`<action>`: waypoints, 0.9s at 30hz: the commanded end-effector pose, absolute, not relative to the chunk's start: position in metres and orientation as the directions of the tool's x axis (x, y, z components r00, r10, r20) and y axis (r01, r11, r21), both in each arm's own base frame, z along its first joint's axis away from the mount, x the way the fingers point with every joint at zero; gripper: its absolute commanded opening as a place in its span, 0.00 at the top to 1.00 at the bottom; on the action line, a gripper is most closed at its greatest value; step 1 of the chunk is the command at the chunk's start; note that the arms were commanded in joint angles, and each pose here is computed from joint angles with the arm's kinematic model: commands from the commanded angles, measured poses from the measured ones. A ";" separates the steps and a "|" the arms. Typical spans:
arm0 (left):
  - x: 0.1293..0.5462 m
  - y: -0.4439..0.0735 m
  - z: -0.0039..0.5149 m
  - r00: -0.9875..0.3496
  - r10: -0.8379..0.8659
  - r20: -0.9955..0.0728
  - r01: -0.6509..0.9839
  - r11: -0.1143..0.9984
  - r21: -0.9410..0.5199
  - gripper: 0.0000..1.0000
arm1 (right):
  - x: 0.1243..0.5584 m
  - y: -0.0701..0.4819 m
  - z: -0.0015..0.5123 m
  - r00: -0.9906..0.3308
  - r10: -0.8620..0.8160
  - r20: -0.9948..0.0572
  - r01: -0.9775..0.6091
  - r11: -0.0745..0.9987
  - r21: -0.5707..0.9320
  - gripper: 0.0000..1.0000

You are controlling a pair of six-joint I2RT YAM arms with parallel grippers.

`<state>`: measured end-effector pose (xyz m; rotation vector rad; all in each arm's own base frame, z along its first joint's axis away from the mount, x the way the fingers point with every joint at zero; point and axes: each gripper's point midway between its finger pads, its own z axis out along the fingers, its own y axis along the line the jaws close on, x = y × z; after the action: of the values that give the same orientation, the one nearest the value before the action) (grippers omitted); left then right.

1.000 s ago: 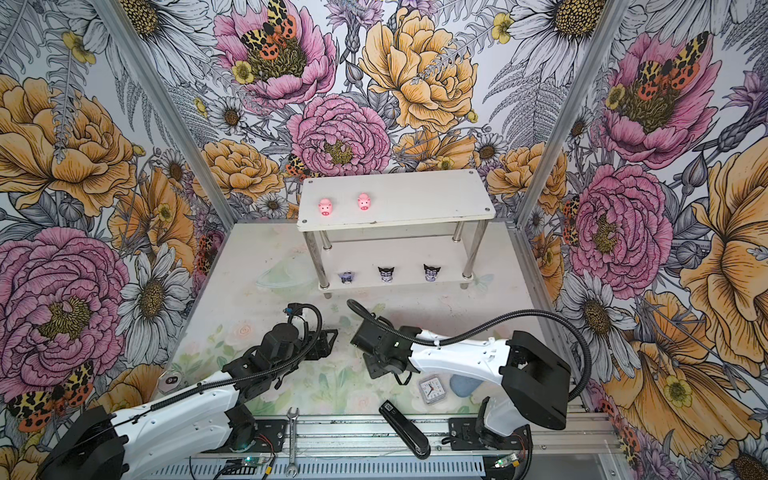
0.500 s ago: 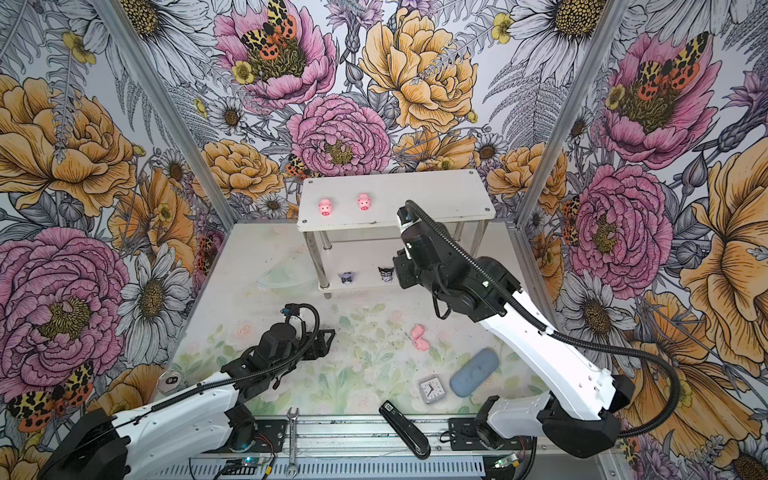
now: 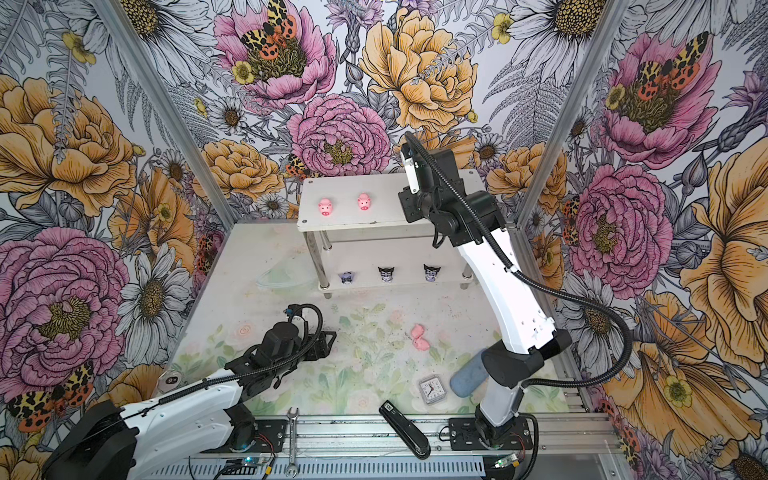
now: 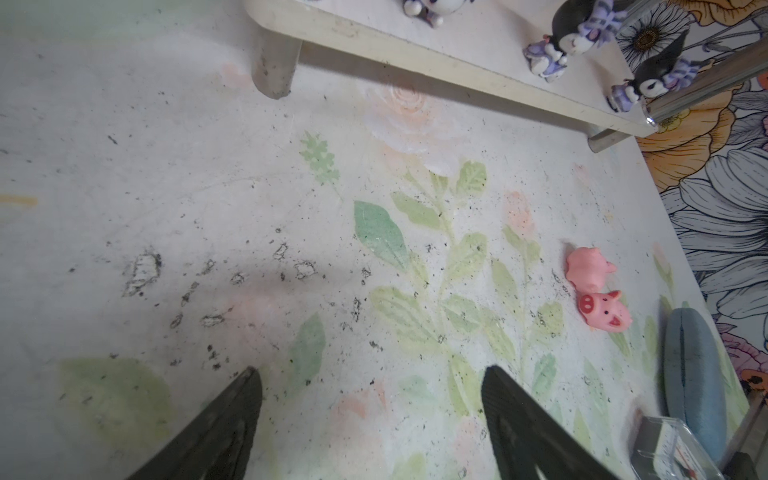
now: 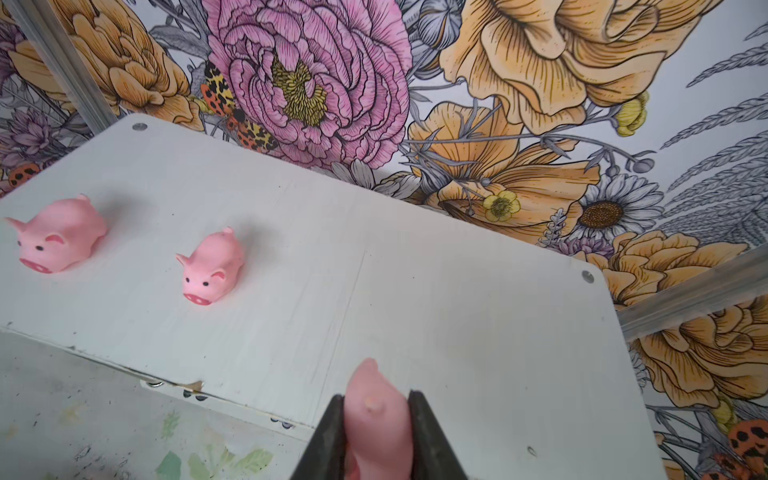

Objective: Place and organize the plastic toys onto the shelf
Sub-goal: 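Carry the third pink pig up over the shelf top, then set the third pig beside the other two and open the right gripper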

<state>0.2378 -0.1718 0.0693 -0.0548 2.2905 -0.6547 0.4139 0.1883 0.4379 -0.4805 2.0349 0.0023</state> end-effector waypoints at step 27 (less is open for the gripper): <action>0.252 -0.187 0.075 -0.732 -0.221 -0.644 0.176 0.852 -0.493 0.15 | 0.461 0.191 0.360 -0.593 -0.355 -0.723 -0.390 0.912 -0.128 0.49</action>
<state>0.2423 -0.1807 0.0591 -0.0410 2.3391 -0.6595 0.4602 0.1958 0.3725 -0.5491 2.2034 0.0393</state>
